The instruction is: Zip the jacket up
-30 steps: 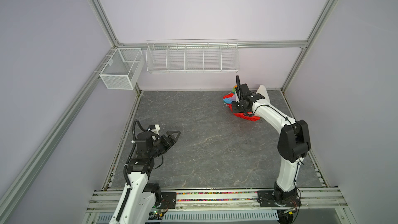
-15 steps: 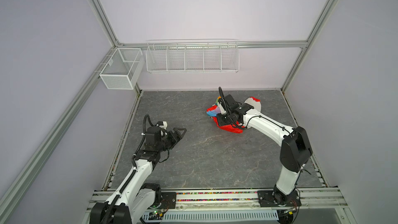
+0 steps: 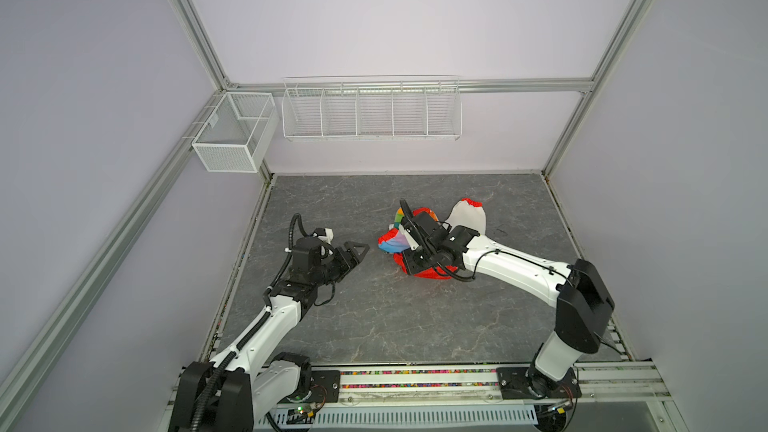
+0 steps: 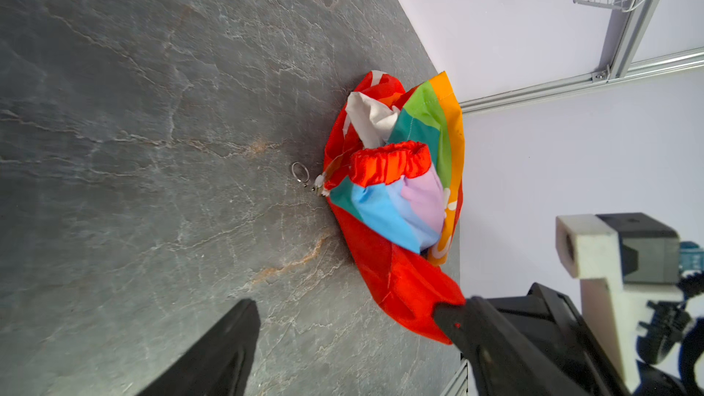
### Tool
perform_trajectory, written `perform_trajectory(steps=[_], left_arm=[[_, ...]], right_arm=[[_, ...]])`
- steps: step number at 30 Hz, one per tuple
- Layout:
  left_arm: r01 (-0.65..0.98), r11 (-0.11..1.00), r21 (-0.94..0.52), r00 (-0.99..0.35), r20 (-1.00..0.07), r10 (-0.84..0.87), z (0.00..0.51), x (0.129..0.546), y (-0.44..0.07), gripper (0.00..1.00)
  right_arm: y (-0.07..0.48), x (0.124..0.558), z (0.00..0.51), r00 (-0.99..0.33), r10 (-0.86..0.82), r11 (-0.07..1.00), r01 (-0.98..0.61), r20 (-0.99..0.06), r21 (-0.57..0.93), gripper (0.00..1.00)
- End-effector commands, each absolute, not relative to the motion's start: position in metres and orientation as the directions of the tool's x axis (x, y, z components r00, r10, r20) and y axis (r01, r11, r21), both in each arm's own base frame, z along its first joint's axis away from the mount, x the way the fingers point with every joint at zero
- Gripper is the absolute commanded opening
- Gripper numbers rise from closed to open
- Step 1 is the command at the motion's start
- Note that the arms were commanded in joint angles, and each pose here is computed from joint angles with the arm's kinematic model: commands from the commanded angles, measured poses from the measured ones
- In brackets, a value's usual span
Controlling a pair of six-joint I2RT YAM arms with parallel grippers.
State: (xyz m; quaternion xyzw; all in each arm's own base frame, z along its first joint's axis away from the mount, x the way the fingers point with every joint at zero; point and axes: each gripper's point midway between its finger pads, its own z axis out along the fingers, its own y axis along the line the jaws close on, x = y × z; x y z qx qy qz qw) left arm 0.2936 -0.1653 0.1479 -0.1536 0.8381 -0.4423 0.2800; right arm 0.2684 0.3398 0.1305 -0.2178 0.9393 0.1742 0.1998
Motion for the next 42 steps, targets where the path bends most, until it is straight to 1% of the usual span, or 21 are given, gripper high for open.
perform_trajectory(steps=[1,6,13,15,17,19,21,24,26,31,35,37,42], left_arm=[[0.030,0.560,-0.828,-0.776,-0.373,-0.509,0.162,0.304,-0.171,0.84],[0.025,0.564,-0.825,-0.776,-0.371,-0.509,0.157,0.303,-0.173,0.84],[0.010,0.575,-0.818,-0.780,-0.366,-0.507,0.148,0.299,-0.171,0.84],[0.004,0.576,-0.818,-0.781,-0.362,-0.508,0.146,0.298,-0.170,0.83],[0.001,0.579,-0.815,-0.783,-0.361,-0.507,0.144,0.297,-0.170,0.83],[-0.001,0.587,-0.810,-0.787,-0.361,-0.501,0.141,0.295,-0.169,0.83],[-0.006,0.598,-0.801,-0.789,-0.364,-0.495,0.139,0.294,-0.168,0.83],[-0.015,0.611,-0.792,-0.791,-0.364,-0.492,0.134,0.290,-0.165,0.84],[-0.021,0.613,-0.790,-0.790,-0.362,-0.494,0.131,0.288,-0.164,0.85],[-0.037,0.615,-0.788,-0.797,-0.348,-0.493,0.121,0.279,-0.163,0.88],[-0.044,0.615,-0.787,-0.807,-0.335,-0.487,0.111,0.269,-0.165,0.91],[-0.049,0.612,-0.789,-0.812,-0.325,-0.484,0.106,0.265,-0.168,0.91],[-0.050,0.595,-0.802,-0.823,-0.305,-0.479,0.098,0.258,-0.177,0.92]], right_arm=[[0.344,0.255,0.138,-0.822,-0.321,0.835,-0.480,-0.470,0.269,0.07],[0.351,0.232,0.134,-0.806,-0.355,0.818,-0.514,-0.474,0.259,0.07],[0.368,0.203,0.132,-0.783,-0.401,0.774,-0.567,-0.475,0.282,0.07],[0.371,0.199,0.131,-0.779,-0.412,0.767,-0.577,-0.472,0.282,0.08],[0.371,0.197,0.128,-0.782,-0.417,0.770,-0.574,-0.463,0.276,0.14],[0.369,0.197,0.130,-0.782,-0.416,0.772,-0.573,-0.464,0.275,0.23],[0.368,0.197,0.136,-0.778,-0.410,0.769,-0.575,-0.475,0.279,0.33],[0.364,0.199,0.151,-0.768,-0.395,0.769,-0.577,-0.505,0.275,0.55],[0.359,0.203,0.160,-0.761,-0.380,0.778,-0.571,-0.525,0.264,0.66],[0.337,0.223,0.176,-0.755,-0.328,0.827,-0.520,-0.568,0.213,0.84],[0.316,0.246,0.172,-0.778,-0.298,0.875,-0.455,-0.554,0.168,0.91],[0.310,0.256,0.166,-0.797,-0.285,0.889,-0.428,-0.533,0.163,0.92],[0.310,0.275,0.153,-0.811,-0.298,0.897,-0.419,-0.504,0.143,0.94]])
